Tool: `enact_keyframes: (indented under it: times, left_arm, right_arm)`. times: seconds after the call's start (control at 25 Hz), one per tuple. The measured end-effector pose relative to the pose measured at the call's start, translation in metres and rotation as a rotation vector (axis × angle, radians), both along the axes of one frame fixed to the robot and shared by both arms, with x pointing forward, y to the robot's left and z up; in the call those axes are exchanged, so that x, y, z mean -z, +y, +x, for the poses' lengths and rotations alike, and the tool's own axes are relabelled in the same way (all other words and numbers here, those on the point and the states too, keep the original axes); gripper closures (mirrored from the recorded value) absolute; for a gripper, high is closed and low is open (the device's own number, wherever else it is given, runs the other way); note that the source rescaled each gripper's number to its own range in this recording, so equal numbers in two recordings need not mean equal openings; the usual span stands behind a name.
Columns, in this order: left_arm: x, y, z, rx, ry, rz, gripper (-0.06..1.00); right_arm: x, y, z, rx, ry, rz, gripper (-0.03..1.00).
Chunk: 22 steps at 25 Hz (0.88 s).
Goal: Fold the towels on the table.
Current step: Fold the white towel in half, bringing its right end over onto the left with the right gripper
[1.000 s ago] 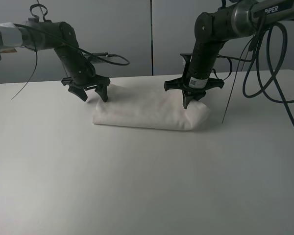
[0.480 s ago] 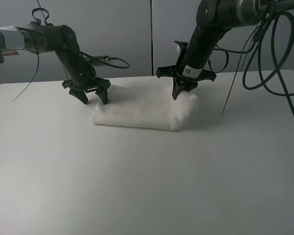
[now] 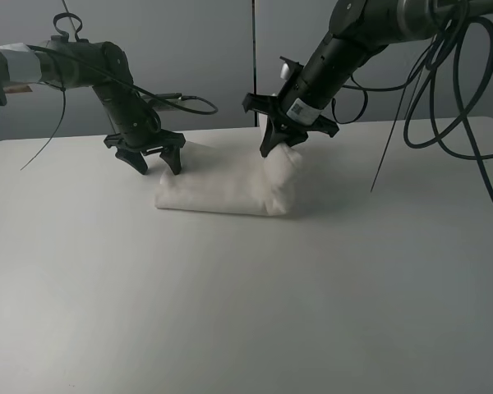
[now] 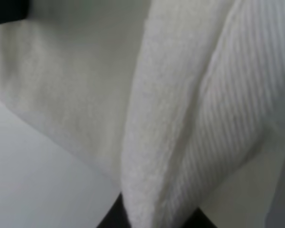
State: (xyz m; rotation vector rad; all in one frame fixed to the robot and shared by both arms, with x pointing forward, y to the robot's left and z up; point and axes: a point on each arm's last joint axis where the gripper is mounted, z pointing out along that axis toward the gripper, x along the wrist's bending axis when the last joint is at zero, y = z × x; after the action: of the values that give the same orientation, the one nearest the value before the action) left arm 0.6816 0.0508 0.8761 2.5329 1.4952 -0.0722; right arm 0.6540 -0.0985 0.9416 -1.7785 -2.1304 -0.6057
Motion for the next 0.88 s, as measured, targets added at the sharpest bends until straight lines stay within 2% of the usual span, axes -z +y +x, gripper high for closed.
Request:
enact_keyframes:
  times: [0.24,0.44,0.88]
  left_arm:
    - [0.0,0.0,0.0,0.007,0.002,0.002,0.0]
    - [-0.001,0.0,0.0,0.005,0.002,-0.003,0.0]
    - [0.0,-0.003,-0.002,0.013,0.017,-0.027,0.0]
  right_arm:
    - [-0.008,0.011,0.004,0.032,-0.024,0.148,0.87]
    - [-0.013,0.016,0.005,0.029,-0.047,0.226,0.87]
    - [-0.015,0.033,0.003,0.016,-0.115,0.246,0.87]
